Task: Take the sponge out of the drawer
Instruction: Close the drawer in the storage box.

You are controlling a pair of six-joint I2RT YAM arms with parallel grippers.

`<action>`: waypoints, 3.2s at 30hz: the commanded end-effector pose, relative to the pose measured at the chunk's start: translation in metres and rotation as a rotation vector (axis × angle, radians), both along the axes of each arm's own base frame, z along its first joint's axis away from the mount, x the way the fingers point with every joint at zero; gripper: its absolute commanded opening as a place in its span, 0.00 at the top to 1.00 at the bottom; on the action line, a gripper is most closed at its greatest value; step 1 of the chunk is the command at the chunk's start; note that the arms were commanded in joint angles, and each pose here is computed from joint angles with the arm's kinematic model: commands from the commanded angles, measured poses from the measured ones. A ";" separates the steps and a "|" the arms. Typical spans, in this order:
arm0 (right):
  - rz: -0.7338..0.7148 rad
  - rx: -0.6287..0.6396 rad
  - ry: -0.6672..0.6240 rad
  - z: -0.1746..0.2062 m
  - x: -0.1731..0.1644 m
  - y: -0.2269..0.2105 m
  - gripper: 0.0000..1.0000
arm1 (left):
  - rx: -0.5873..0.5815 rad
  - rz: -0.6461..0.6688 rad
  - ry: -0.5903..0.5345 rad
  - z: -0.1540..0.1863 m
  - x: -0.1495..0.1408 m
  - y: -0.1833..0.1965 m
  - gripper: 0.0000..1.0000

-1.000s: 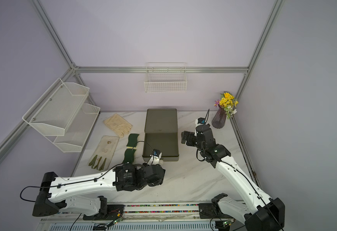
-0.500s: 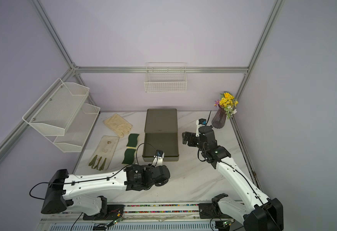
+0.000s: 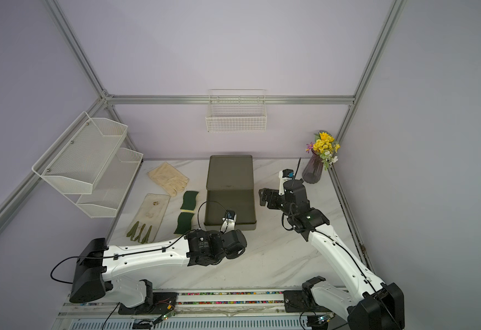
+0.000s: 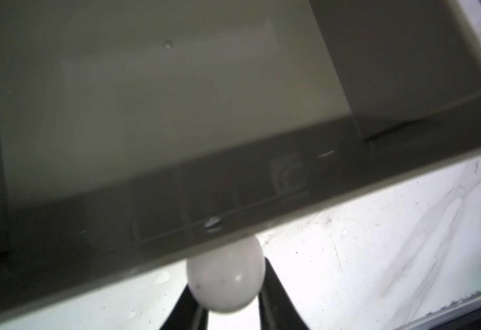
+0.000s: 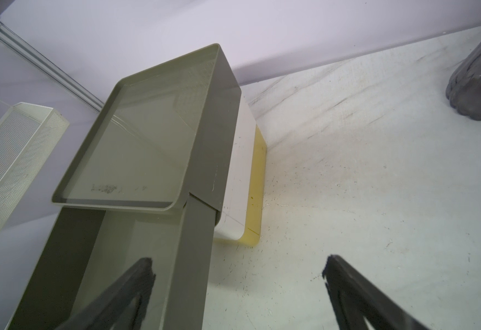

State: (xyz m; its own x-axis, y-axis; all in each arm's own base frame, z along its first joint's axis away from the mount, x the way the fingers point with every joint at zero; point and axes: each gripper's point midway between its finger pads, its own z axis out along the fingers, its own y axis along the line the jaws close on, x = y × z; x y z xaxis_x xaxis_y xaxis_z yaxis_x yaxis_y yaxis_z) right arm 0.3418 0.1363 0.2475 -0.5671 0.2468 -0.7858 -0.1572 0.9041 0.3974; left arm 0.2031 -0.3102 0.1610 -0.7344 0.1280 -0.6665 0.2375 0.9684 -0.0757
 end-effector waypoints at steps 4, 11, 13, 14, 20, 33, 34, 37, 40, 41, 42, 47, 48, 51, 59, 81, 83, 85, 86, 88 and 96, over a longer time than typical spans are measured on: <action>0.017 0.004 -0.029 0.004 0.004 0.003 0.03 | -0.064 0.015 -0.063 0.024 0.020 -0.007 0.76; 0.030 0.008 -0.029 0.005 0.006 0.006 0.03 | -0.079 0.011 -0.080 0.026 0.034 -0.010 0.79; 0.033 0.008 -0.031 0.006 0.005 0.007 0.03 | -0.086 0.008 -0.085 0.028 0.039 -0.012 0.79; 0.033 0.008 -0.031 0.005 0.006 0.007 0.03 | -0.084 0.006 -0.086 0.028 0.041 -0.013 0.79; 0.039 0.012 -0.032 0.005 0.004 0.007 0.03 | -0.090 0.005 -0.092 0.029 0.056 -0.016 0.79; 0.044 0.009 -0.024 -0.001 0.003 0.008 0.03 | -0.086 0.010 -0.102 0.027 0.094 -0.017 0.79; 0.044 0.010 -0.027 0.000 0.002 0.008 0.02 | -0.082 0.012 -0.100 0.026 0.096 -0.016 0.79; 0.048 0.010 -0.032 0.000 0.001 0.008 0.03 | -0.083 0.023 -0.102 0.025 0.106 -0.009 0.78; 0.051 0.007 -0.024 -0.004 0.002 0.008 0.03 | -0.085 0.022 -0.115 0.028 0.115 -0.006 0.78; 0.052 0.006 -0.021 -0.005 0.002 0.009 0.03 | -0.083 0.023 -0.118 0.029 0.118 -0.005 0.78; 0.054 0.008 -0.021 -0.005 0.002 0.009 0.03 | -0.084 0.025 -0.118 0.029 0.122 -0.004 0.78; 0.061 0.012 -0.019 -0.006 0.002 0.011 0.03 | -0.087 0.032 -0.121 0.031 0.137 0.004 0.77; 0.062 0.012 -0.017 -0.006 0.002 0.011 0.03 | -0.086 0.032 -0.121 0.031 0.140 0.005 0.77; 0.064 0.014 -0.014 -0.007 0.001 0.011 0.03 | -0.089 0.037 -0.119 0.032 0.148 0.009 0.77; 0.071 0.014 -0.009 -0.009 0.000 0.012 0.03 | -0.112 0.042 -0.109 0.035 0.162 0.012 0.72; 0.106 0.017 -0.007 -0.011 -0.002 0.017 0.03 | -0.202 0.052 -0.071 0.036 0.127 0.027 0.35; 0.107 0.018 -0.010 -0.012 -0.002 0.017 0.03 | -0.206 0.053 -0.116 0.039 0.122 0.024 0.35; 0.111 0.021 -0.013 -0.012 -0.002 0.018 0.03 | -0.197 0.047 -0.167 0.039 0.118 0.020 0.35; 0.112 0.023 -0.014 -0.012 -0.002 0.018 0.03 | -0.188 0.050 -0.180 0.036 0.118 0.019 0.35; 0.116 0.021 -0.014 -0.012 -0.003 0.019 0.03 | -0.165 0.051 -0.185 0.028 0.120 0.017 0.35; 0.125 0.027 -0.029 -0.014 -0.006 0.019 0.03 | -0.106 0.076 -0.210 0.016 0.133 0.012 0.37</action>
